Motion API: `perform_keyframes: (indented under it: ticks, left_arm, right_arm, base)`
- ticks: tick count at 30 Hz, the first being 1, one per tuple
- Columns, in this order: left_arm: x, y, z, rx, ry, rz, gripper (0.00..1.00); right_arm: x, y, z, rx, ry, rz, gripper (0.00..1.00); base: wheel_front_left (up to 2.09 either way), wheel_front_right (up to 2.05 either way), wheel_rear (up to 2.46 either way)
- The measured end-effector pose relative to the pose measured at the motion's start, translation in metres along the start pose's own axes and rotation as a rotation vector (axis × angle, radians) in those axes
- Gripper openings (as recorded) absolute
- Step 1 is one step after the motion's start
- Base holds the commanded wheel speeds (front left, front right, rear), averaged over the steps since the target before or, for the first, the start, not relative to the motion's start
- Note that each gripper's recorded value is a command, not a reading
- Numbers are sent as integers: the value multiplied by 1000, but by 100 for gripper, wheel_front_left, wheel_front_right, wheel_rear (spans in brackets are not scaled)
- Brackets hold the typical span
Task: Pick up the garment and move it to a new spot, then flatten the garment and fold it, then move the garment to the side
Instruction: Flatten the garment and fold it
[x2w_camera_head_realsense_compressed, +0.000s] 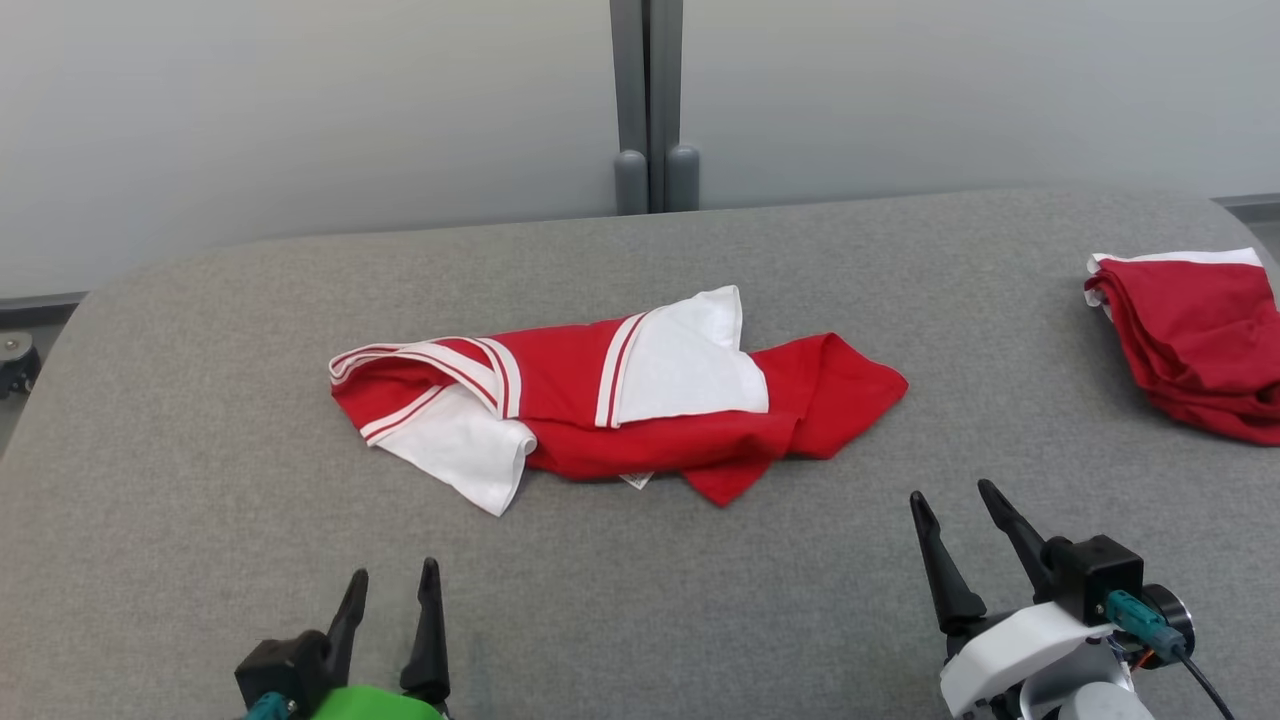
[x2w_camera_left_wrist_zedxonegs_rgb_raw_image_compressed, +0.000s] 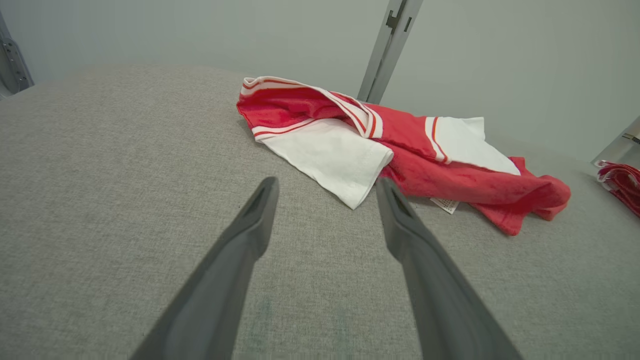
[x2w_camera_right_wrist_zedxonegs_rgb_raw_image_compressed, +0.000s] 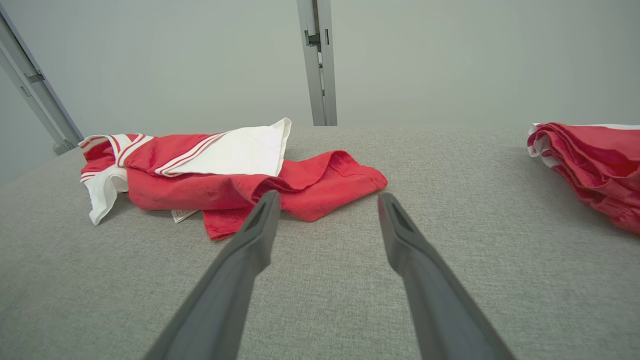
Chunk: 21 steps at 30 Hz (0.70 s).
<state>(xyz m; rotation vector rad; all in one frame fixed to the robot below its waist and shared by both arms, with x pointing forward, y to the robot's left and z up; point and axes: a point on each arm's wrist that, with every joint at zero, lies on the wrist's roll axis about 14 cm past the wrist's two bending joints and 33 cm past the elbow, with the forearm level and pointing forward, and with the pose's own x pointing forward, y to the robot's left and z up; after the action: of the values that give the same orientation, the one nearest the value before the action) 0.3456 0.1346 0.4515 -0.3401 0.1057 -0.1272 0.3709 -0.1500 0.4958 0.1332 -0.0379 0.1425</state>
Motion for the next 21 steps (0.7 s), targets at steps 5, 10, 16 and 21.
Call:
perform_keyframes:
  ticks: [5,10,16,21]
  left_arm:
    - [9,-2,-19,11,97,-3,100]
    - [31,-6,-28,-25,197,-6,100]
    - [56,-15,-41,-37,300,-10,100]
    - [73,-22,-53,-42,361,-15,100]
  right_arm:
    - [2,0,-3,1,8,2,100]
    - [7,0,-2,-1,8,5,100]
    - [12,-1,-7,2,21,2,100]
    - [14,-9,-11,-1,33,-18,100]
  base:
    - [0,0,0]
    - [0,0,0]
    - [0,0,0]
    - [0,0,0]
